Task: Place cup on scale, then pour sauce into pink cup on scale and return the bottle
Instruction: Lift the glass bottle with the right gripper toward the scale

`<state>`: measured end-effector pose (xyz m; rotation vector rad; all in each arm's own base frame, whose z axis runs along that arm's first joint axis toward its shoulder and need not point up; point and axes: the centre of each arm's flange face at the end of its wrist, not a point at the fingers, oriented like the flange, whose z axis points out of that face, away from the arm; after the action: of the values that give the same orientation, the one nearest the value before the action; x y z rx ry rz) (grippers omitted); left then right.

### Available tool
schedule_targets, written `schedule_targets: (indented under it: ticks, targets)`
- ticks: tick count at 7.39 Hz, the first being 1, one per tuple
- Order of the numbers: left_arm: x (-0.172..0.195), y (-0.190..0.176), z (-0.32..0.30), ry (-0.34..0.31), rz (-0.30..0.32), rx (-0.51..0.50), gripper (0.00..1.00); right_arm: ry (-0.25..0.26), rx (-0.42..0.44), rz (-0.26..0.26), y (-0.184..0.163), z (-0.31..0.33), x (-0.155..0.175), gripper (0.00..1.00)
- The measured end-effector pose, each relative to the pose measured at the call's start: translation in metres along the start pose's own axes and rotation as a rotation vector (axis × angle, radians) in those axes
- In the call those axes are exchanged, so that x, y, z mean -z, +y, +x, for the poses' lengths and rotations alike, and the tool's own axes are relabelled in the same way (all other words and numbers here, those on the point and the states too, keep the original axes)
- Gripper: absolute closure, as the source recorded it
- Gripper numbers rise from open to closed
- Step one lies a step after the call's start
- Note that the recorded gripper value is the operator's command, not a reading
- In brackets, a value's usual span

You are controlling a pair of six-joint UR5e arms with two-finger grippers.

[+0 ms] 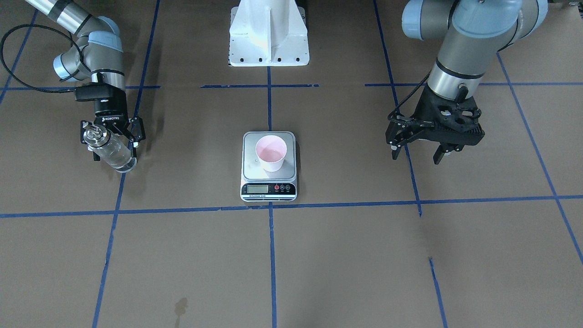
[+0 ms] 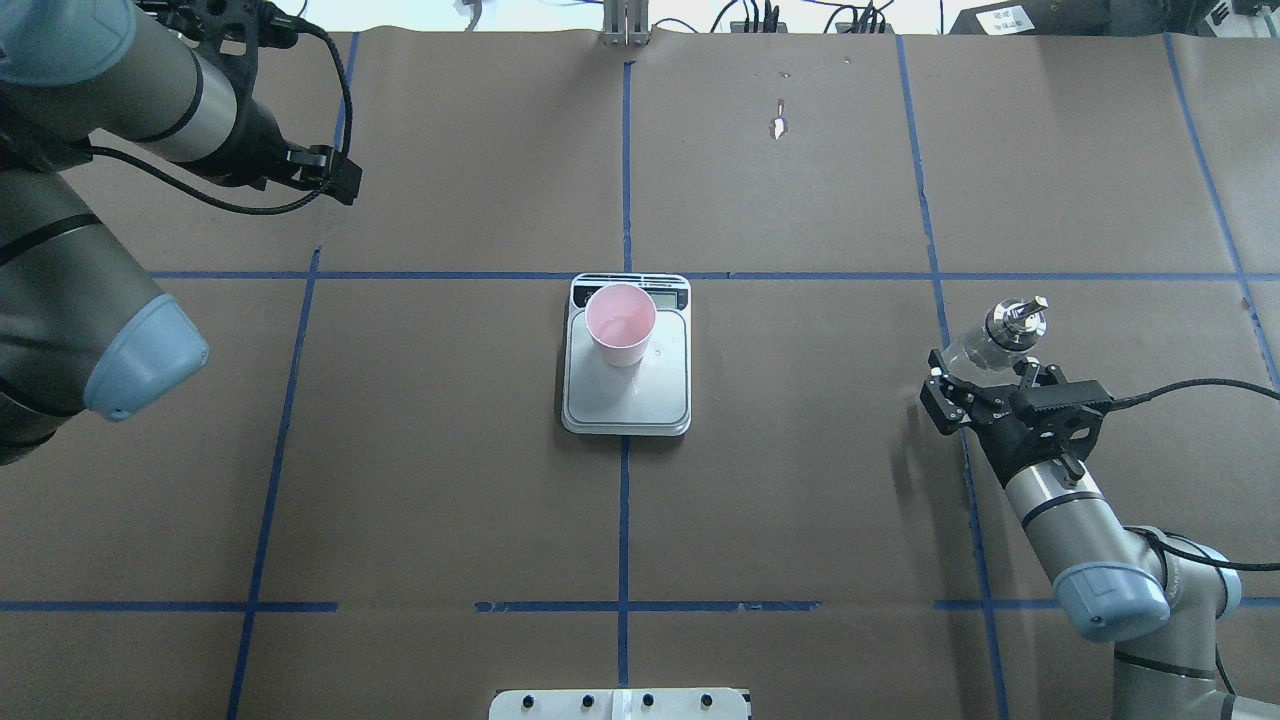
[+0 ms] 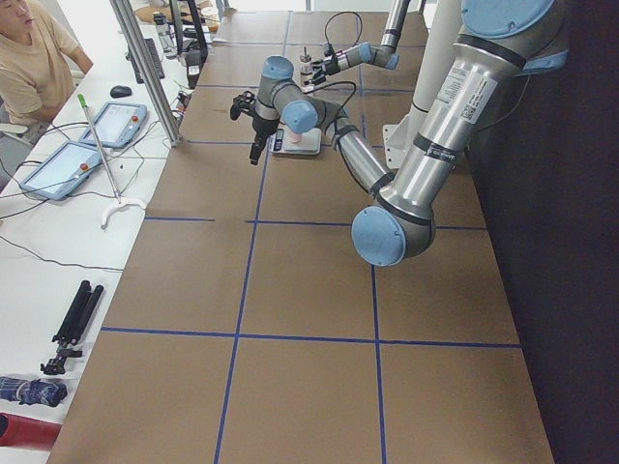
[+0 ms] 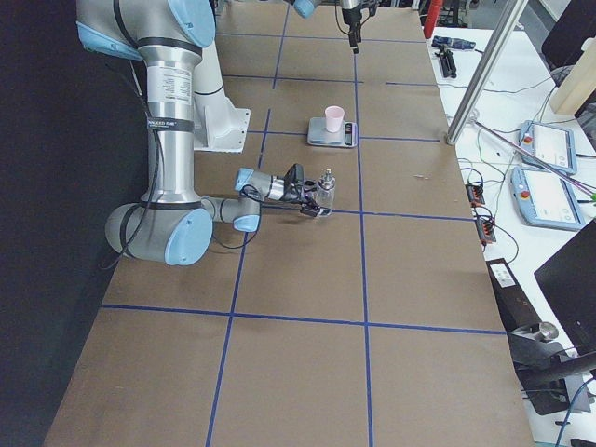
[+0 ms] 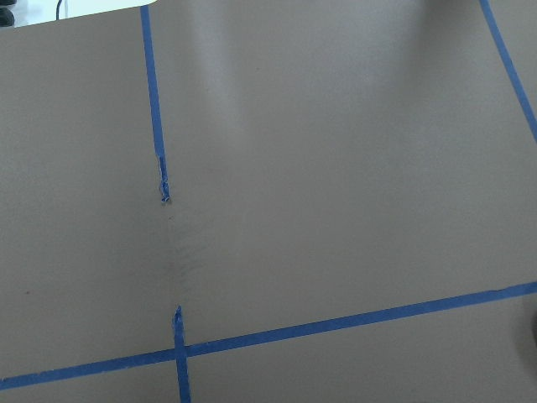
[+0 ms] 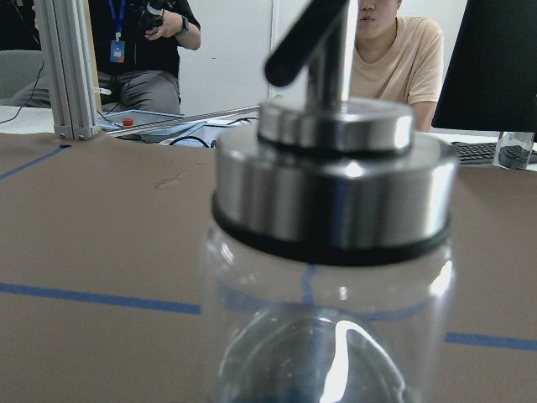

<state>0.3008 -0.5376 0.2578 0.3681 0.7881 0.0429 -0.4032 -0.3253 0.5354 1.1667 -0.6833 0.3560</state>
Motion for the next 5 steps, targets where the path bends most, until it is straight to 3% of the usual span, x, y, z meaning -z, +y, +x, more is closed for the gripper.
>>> schedule_targets:
  ticks: [2,3,5]
  targets:
    - [0.0017,-0.0004,-0.0002,0.001,0.003,0.0,0.09,-0.001,-0.003,-0.001,-0.0005,-0.0004,-0.0007,0.83]
    - [0.0032,-0.0003,0.0001,0.003,0.004,0.0,0.09,-0.004,-0.006,-0.002,-0.0011,-0.0007,-0.0008,1.0]
    - [0.006,-0.0004,0.0003,0.004,0.007,0.001,0.09,-0.008,-0.01,0.003,-0.0074,-0.0015,-0.001,1.0]
